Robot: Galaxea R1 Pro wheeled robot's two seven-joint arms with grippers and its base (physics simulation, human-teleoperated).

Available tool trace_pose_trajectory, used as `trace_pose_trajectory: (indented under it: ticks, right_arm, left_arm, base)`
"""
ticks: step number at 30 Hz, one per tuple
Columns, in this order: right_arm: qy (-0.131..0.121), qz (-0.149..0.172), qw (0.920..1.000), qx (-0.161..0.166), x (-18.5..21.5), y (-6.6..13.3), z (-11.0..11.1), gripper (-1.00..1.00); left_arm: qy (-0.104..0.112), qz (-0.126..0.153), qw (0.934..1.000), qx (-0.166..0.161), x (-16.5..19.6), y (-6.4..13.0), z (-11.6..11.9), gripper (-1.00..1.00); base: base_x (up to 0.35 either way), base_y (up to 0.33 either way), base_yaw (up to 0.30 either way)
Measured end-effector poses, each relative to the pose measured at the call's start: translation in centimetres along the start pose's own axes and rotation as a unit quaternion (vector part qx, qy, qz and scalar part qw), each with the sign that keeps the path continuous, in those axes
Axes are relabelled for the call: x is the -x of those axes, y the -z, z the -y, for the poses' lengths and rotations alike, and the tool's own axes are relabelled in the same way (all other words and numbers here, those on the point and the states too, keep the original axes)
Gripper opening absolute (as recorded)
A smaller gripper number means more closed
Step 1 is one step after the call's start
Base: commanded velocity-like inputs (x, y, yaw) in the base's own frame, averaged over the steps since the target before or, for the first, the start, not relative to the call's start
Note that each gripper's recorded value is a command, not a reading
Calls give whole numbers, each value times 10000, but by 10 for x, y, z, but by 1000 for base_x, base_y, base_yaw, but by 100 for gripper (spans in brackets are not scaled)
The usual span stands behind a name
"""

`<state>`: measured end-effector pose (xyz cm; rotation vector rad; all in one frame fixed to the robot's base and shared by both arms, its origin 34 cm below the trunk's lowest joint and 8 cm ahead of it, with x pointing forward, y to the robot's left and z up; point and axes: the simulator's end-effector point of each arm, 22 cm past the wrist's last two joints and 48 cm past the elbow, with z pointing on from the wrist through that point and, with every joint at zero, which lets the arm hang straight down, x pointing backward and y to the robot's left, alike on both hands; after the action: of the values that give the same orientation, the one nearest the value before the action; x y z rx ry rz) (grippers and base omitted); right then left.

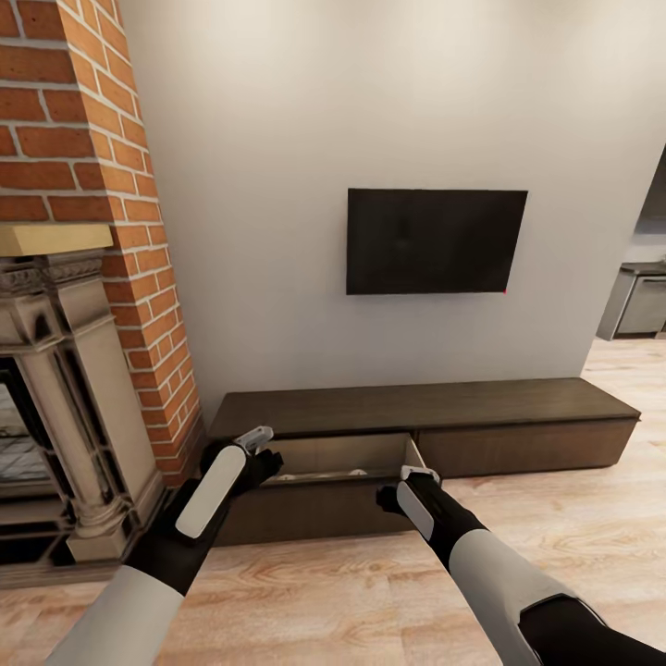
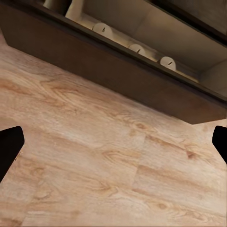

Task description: Place each of the two pumpkins and all three candles from the living room inside a cabinet in the living room (use any cabinet), then make sure every cabinet is closed, and position the cauldron so it is next to a table in the living room.

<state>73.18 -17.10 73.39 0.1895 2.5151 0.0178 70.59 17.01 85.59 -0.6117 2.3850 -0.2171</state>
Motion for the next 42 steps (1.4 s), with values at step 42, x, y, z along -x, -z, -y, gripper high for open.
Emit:
trace_pose_trajectory:
  ticks: [42]
  right_arm:
    - [260,258,9993,-122,-46,-55,2,100]
  left_arm:
    - [-529,783,9944,469,-63,-106,-44,100]
  base:
    - [0,0,0]
